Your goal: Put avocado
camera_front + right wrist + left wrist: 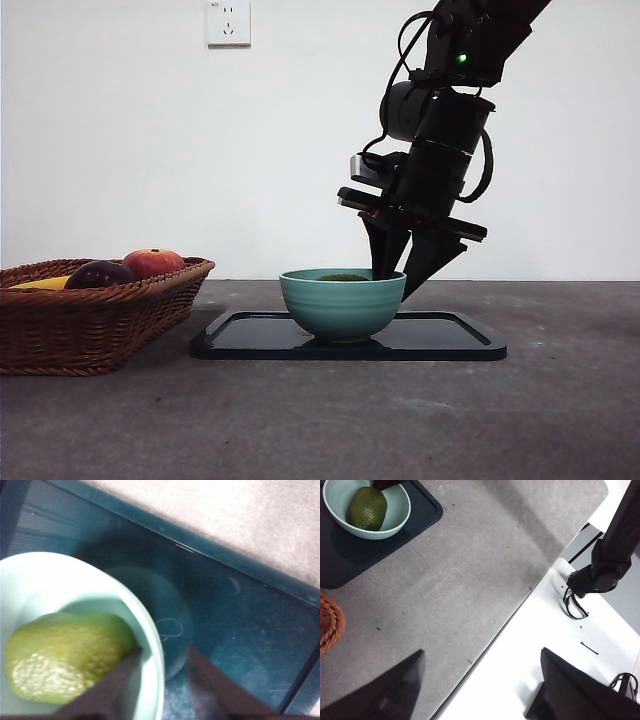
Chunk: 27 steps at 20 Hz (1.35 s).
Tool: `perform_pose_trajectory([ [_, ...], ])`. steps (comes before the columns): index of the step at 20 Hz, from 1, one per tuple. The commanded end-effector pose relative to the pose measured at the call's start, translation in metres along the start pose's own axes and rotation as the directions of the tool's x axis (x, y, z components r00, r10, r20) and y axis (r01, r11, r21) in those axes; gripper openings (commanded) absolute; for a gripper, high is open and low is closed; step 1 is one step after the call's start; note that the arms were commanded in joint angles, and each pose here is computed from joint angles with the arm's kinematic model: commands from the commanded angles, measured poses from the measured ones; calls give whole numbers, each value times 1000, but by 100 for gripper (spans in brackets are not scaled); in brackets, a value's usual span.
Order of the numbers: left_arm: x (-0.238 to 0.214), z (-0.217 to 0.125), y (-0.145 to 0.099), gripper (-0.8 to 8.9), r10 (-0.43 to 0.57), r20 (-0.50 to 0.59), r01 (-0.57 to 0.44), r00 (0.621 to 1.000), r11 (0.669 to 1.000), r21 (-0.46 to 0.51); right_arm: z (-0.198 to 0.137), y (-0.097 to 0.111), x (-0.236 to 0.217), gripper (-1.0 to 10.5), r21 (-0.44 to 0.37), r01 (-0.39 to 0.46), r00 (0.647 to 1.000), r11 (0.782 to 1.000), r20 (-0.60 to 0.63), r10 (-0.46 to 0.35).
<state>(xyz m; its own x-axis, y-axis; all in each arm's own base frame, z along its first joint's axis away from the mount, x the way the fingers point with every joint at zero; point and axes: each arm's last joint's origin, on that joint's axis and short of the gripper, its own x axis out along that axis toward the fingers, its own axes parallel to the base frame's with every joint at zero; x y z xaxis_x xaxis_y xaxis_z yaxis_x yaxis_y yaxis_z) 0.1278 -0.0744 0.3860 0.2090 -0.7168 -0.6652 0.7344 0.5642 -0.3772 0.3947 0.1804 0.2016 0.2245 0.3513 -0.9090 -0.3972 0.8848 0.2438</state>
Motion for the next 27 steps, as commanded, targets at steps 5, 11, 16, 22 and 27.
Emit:
perform_pose_trajectory([
  [5, 0, 3, -1, 369, -6, 6, 6, 1000, 1000, 13, 1, 4, -29, 173, 1, 8, 1000, 1000, 20, -8],
  [11, 0, 3, -1, 370, -6, 6, 6, 1000, 1000, 14, -25, 31, -149, 206, -53, -25, 984, 998, 177, 34],
  [16, 0, 3, -1, 370, -6, 6, 6, 1000, 1000, 14, -88, 62, -217, 206, -151, -75, 954, 986, 275, 115],
  [22, 0, 3, -1, 370, -5, 6, 5, 1000, 1000, 15, -174, 82, -233, 205, -272, -136, 931, 953, 295, 217],
  [27, 0, 3, -1, 370, -6, 7, 6, 1000, 1000, 14, -220, 89, -243, 205, -359, -192, 903, 913, 299, 307],
])
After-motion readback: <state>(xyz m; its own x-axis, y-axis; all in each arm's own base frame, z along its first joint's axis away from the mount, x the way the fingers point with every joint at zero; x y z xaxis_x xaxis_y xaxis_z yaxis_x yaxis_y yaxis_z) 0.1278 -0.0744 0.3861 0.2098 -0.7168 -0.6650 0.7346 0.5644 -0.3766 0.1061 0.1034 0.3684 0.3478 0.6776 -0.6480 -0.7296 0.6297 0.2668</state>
